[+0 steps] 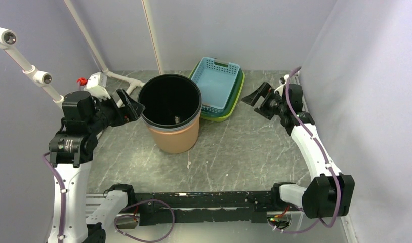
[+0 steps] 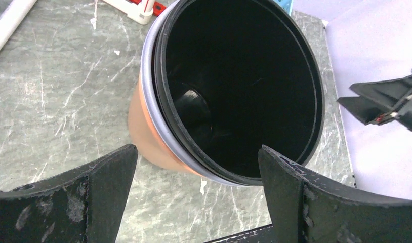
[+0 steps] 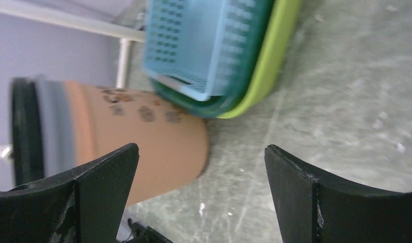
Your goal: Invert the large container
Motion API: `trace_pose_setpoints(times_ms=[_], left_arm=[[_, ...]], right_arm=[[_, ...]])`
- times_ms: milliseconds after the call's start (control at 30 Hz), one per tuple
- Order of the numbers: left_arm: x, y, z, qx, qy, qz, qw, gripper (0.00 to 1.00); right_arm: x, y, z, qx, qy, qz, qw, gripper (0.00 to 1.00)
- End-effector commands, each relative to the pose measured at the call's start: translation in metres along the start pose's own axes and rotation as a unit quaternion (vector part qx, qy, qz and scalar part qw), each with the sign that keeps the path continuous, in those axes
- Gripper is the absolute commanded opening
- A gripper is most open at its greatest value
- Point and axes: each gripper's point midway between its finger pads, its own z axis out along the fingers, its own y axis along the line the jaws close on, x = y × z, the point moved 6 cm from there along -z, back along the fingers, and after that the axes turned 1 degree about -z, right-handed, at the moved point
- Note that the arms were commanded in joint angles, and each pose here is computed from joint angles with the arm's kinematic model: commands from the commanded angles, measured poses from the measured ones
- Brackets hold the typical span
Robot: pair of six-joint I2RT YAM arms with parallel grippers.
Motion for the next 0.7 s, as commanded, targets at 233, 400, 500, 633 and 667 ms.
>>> trace_pose_setpoints(times_ms=[233,400,500,633,667], left_arm=[[0.0,0.002,0.002,-0.006,0.007,0.006,1.0,0.95],[0.003,0.004,0.001,-0.013,0.015,0.001,1.0,0.95],[0.004,0.004,0.001,-0.014,0.01,-0.003,1.0,0.95],[0.007,0.007,0.002,-0.02,0.012,-0.009,1.0,0.95],[0.007,0.007,0.002,-0.023,0.013,-0.011,1.0,0.95]], right_arm=[[0.005,0.153,-0.032,-0.121,0.03,-0.189,0.974,0.85],[0.028,0.176,-0.027,-0.064,0.053,-0.266,0.961,0.76],[0.041,0.187,-0.021,-0.025,0.068,-0.299,0.952,0.7],[0.051,0.198,-0.014,0.006,0.074,-0.327,0.942,0.61],[0.056,0.2,-0.011,0.011,0.08,-0.335,0.939,0.58]])
